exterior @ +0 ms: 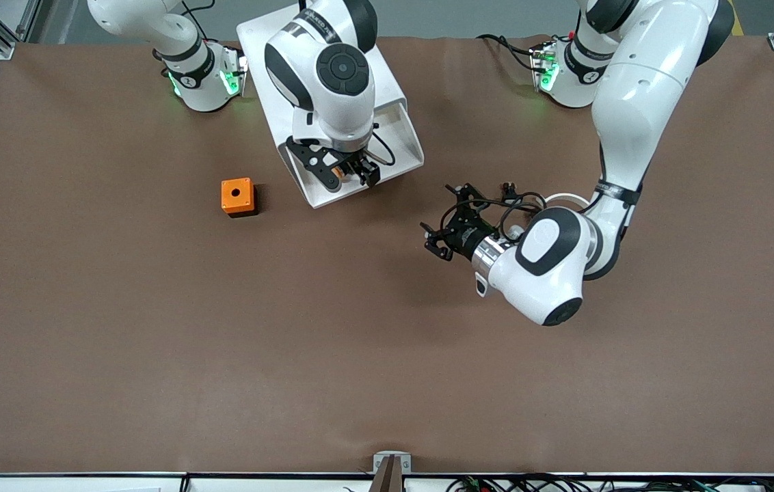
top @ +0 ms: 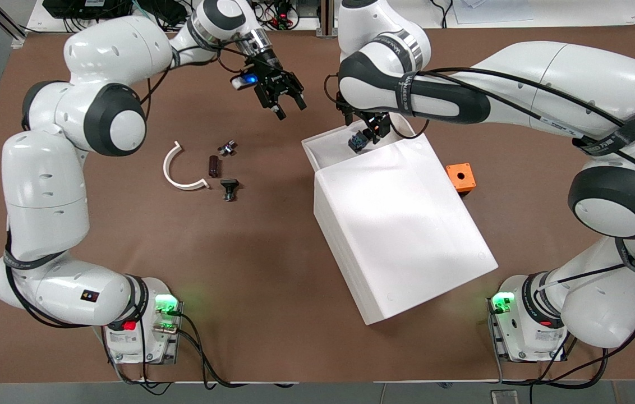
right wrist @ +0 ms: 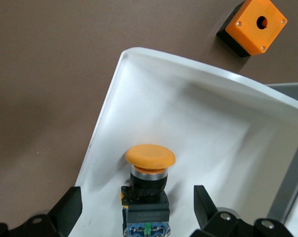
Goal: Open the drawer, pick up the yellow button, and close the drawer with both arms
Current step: 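Grasp the yellow button in the drawer with the right gripper, then lift the button out with the right gripper while the left gripper pushes drawer shut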
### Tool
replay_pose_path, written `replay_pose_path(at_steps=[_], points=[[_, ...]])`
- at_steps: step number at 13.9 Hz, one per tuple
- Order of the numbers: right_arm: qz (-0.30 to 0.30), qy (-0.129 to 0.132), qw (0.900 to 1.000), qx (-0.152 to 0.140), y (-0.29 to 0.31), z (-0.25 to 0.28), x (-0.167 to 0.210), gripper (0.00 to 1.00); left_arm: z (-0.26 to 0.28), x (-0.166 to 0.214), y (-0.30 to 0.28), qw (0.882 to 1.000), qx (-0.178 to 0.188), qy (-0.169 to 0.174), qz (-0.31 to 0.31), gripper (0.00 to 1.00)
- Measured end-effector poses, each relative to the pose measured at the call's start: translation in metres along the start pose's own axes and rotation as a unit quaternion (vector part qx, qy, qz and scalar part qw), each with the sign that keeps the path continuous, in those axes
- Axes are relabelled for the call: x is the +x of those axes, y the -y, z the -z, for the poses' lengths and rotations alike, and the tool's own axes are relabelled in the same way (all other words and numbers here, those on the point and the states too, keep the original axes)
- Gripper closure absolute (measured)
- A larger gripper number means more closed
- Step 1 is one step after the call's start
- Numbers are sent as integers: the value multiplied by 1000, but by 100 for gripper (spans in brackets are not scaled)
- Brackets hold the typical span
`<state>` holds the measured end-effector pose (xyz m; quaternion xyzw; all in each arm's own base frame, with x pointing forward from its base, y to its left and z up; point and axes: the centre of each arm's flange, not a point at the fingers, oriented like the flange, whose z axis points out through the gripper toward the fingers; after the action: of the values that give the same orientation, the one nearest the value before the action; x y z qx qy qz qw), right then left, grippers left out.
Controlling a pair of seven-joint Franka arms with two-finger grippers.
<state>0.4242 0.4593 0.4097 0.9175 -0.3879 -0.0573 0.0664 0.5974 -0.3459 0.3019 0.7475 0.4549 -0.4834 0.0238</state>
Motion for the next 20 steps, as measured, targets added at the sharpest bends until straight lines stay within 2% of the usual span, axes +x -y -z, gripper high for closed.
replay_pose_path(at_steps=[3, 5, 6, 7, 10, 11, 13, 16, 18, 20], points=[[1, -1, 1000, -1, 0, -1, -4, 0, 19, -21, 1, 991, -51, -99, -81, 0], [0, -1, 1000, -1, -1, -1, -5, 4, 27, -42, 0, 972, -84, -177, -133, 0], [0, -1, 1000, -1, -1, -1, -5, 11, 28, -57, 0, 960, -92, -216, -155, 0], [0, -1, 1000, -1, -1, 0, -5, 25, 24, -72, 1, 947, -94, -253, -172, 0], [-3, -1, 1000, 0, -1, 0, -5, 57, -7, -110, 3, 908, -64, -357, -211, 0], [-8, -1, 1000, 1, -1, 1, -5, 60, -20, -119, 2, 898, -56, -378, -219, 0], [-16, -1, 1000, 1, -1, 1, -5, 60, -37, -126, 0, 891, -46, -391, -226, 0], [-21, 0, 1000, 12, 1, 9, 2, 60, -41, -114, -6, 891, -39, -393, -224, 0], [-23, 2, 999, 24, 3, 39, 28, 60, -38, -112, -8, 889, -43, -394, -231, 0], [-10, 18, 999, 34, -3, 86, 74, 60, -36, -115, -10, 884, -51, -396, -244, 0]])
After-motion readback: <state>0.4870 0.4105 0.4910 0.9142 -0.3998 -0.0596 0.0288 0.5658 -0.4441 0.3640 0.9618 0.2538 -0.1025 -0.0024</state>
